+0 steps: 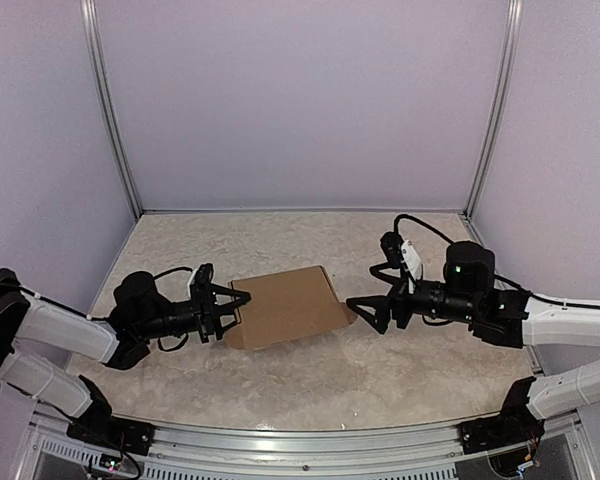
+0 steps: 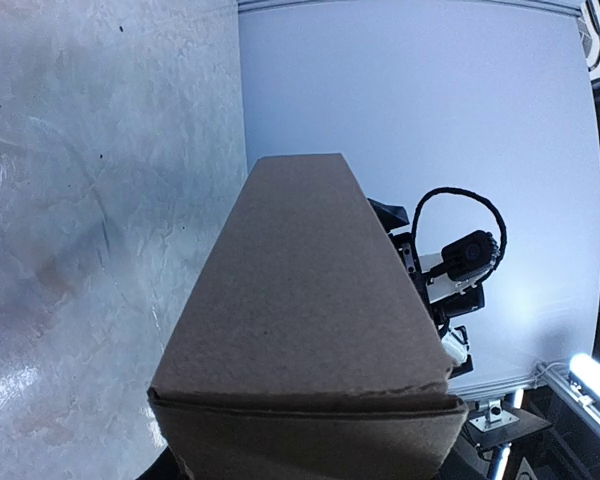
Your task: Fold the paper box
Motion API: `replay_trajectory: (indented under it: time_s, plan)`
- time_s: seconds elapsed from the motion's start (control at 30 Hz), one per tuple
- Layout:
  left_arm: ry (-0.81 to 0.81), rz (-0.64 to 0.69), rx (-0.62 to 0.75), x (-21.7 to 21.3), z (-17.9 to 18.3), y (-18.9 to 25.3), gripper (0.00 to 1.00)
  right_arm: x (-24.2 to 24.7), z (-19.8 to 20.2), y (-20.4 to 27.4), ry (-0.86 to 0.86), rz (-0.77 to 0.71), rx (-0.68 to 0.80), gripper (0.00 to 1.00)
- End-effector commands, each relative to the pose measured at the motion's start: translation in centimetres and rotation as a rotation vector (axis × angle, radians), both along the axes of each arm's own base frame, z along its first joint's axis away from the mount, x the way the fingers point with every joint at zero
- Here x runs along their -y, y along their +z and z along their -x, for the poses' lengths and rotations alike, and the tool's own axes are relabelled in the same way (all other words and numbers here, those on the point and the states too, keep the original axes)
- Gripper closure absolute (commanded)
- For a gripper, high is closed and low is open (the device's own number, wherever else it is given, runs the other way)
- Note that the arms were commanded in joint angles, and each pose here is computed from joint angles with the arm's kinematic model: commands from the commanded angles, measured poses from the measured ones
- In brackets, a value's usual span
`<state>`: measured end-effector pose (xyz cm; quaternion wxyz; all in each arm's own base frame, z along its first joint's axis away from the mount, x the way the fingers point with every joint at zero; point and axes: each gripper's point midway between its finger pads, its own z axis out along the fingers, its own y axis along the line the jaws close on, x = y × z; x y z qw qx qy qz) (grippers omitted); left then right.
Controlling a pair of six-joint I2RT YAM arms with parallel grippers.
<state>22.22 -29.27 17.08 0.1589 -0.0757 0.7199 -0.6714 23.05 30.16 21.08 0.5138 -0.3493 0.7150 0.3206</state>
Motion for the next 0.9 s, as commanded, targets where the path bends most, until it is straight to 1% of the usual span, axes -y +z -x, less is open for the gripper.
replay_trajectory:
  time_s: [0.0,0.13,0.23,0.27,0.33,0.4,0.5,0.57,0.63,0.8,0.87]
  plan:
    - [-0.079,-0.016,0.026,-1.3,1.6,0.9,0.65,-0.6,2.8,2.8,0.199,0.016,0.263,0.0]
    - [-0.093,0.005,0.065,-3.2,2.3,2.9,0.65,-0.9,4.7,4.2,0.318,0.032,0.394,0.0]
    - [-0.116,0.025,0.096,-4.6,3.2,4.4,0.65,-1.1,5.3,5.0,0.367,0.064,0.488,0.0]
    - [-0.13,0.029,0.109,-5.0,3.6,4.9,0.65,-1.1,6.0,5.2,0.399,0.071,0.541,0.0]
    - [-0.155,0.029,0.122,-5.5,4.4,5.4,0.65,-1.2,6.9,6.0,0.402,0.083,0.669,0.0]
    - [-0.176,0.029,0.131,-5.8,5.1,5.8,0.65,-1.8,7.4,6.3,0.392,0.147,0.768,0.0]
    - [-0.2,0.032,0.135,-6.1,6.0,6.2,0.65,-3.0,7.5,5.9,0.366,0.298,0.892,0.0]
    - [-0.219,0.037,0.129,-6.2,6.5,6.4,0.65,-3.5,7.1,5.7,0.317,0.405,1.0,0.0]
    - [-0.248,0.043,0.118,-6.1,7.1,6.4,0.65,-3.8,6.9,5.9,0.279,0.481,1.105,0.0]
    - [-0.3,0.061,0.12,-6.1,8.0,7.0,0.65,-5.2,8.1,5.8,0.265,0.63,1.343,0.0]
    - [-0.315,0.066,0.117,-6.1,8.3,7.3,0.66,-5.7,9.0,5.6,0.256,0.666,1.435,0.0]
